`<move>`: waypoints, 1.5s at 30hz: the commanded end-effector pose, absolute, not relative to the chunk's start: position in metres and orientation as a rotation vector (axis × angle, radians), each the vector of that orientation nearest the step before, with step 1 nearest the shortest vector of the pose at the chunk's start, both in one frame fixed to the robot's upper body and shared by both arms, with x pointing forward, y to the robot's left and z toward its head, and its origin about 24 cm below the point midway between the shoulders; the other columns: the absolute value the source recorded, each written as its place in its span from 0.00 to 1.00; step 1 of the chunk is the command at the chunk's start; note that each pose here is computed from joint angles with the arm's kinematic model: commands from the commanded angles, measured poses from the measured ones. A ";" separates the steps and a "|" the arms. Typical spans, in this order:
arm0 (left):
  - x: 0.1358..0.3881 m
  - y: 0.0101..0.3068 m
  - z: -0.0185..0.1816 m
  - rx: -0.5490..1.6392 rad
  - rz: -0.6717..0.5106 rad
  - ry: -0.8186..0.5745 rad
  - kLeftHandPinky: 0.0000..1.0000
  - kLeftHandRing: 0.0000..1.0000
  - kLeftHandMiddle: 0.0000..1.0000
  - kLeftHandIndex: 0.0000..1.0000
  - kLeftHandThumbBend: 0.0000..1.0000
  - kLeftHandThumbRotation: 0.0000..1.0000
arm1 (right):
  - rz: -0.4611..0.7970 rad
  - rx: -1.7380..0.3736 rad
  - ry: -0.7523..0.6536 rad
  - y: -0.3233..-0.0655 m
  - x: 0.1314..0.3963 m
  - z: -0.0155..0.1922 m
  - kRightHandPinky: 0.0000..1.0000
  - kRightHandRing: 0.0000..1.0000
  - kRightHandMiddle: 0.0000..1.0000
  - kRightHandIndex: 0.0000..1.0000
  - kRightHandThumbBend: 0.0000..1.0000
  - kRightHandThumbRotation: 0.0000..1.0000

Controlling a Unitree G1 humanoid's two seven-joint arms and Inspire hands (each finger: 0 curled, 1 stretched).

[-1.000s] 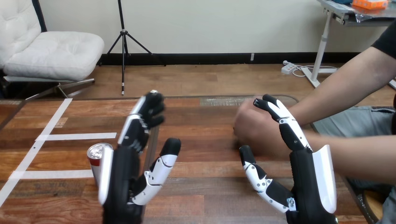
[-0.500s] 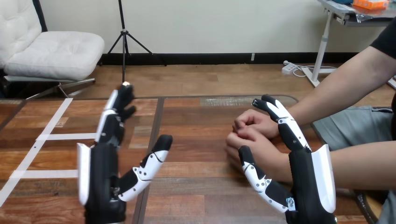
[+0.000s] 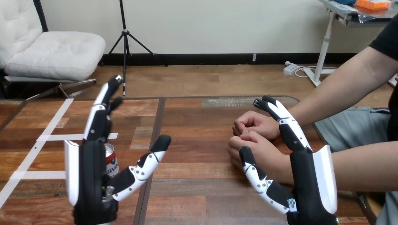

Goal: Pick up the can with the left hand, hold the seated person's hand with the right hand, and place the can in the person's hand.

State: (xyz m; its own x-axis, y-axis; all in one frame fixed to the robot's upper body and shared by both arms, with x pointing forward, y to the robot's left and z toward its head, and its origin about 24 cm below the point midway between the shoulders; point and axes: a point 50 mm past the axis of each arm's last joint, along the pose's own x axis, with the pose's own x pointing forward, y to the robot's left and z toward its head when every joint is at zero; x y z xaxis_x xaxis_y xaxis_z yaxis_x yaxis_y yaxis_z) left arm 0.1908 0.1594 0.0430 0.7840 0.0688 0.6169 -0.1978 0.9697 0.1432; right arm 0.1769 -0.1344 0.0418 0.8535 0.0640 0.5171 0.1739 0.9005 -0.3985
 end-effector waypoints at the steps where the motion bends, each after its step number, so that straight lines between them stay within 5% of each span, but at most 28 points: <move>1: 0.201 0.161 0.068 0.232 0.177 -0.801 0.87 0.92 0.91 0.86 0.69 0.19 | -0.076 -0.434 -0.613 -0.134 0.190 0.054 0.88 0.91 0.90 0.83 0.34 0.18; 17: 0.202 0.166 0.068 0.286 0.247 -0.815 0.88 0.90 0.91 0.86 0.71 0.16 | -0.071 -0.434 -0.611 -0.133 0.191 0.054 0.89 0.91 0.89 0.83 0.34 0.18; 38: 0.207 0.174 0.054 0.563 0.344 -0.629 0.99 0.96 0.95 0.91 0.74 0.29 | -0.066 -0.440 -0.605 -0.134 0.191 0.054 0.89 0.91 0.89 0.82 0.34 0.18; 45: 0.210 0.178 0.048 0.608 0.369 -0.541 0.93 0.95 0.94 0.91 0.75 0.32 | -0.063 -0.441 -0.599 -0.134 0.191 0.054 0.89 0.91 0.89 0.82 0.34 0.19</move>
State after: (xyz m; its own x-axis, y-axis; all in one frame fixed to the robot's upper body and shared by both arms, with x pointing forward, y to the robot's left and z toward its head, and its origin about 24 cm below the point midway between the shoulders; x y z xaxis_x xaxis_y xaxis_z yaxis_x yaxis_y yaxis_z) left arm 0.2042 0.1754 0.0358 0.8190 0.1780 0.5455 -0.4503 0.7886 0.4187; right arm 0.1775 -0.1337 0.0408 0.8604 0.0811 0.5032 0.1560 0.8980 -0.4114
